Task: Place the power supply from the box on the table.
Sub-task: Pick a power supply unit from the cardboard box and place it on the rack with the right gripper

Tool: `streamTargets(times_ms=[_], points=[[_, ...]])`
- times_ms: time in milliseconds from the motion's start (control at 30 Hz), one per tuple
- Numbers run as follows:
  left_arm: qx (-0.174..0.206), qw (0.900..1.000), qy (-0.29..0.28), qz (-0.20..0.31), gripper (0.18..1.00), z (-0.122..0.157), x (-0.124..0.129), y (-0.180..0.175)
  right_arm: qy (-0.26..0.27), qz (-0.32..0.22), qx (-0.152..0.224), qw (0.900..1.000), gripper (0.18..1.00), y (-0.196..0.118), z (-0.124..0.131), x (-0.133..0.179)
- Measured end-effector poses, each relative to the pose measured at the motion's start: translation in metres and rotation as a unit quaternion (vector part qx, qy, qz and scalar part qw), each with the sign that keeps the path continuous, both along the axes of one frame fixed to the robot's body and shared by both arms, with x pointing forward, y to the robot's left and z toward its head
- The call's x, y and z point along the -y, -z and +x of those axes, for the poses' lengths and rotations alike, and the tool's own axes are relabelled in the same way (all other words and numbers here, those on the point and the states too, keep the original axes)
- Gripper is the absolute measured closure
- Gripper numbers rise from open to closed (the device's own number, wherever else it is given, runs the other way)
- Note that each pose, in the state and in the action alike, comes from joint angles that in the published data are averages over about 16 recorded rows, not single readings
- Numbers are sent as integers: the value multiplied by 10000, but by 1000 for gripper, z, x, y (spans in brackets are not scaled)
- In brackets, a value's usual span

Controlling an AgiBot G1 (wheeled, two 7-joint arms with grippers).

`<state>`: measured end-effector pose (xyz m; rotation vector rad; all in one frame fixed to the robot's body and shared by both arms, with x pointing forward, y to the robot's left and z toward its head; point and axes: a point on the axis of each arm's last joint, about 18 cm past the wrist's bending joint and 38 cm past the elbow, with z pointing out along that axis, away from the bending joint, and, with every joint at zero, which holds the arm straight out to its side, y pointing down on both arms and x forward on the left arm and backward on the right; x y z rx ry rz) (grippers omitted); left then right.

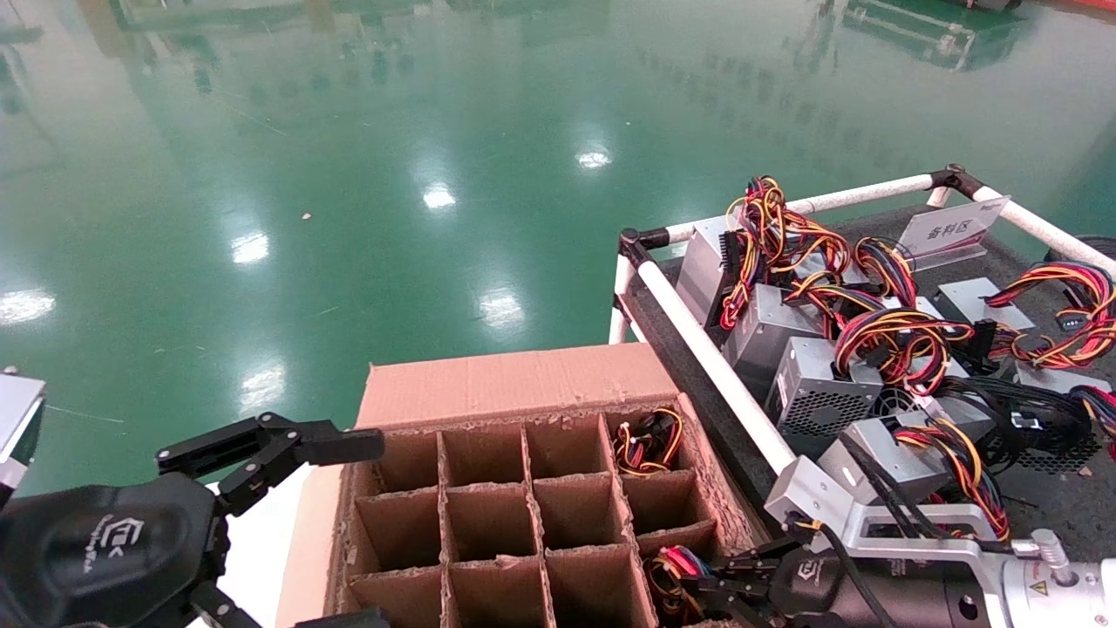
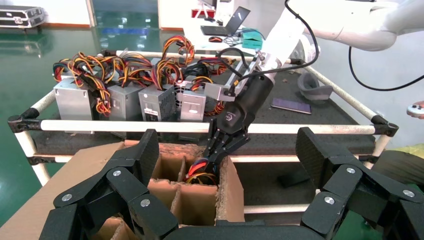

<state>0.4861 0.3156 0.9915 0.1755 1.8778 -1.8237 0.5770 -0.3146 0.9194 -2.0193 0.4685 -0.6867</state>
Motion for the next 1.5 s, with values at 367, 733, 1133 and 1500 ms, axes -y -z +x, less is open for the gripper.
streamTargets(times_ms=[367, 733, 1133, 1500], points=[[0, 10000, 0, 0, 184, 0, 0, 0, -204, 444, 160, 9987, 967, -43, -19, 6], [0, 10000, 0, 0, 184, 0, 0, 0, -447, 1160, 525, 9909, 970, -108, -53, 24], [0, 10000, 0, 0, 184, 0, 0, 0, -673, 2115, 1036, 9695, 971, -189, -72, 46], [0, 10000, 0, 0, 184, 0, 0, 0, -435, 2936, 1813, 9376, 971, -279, -46, 68]])
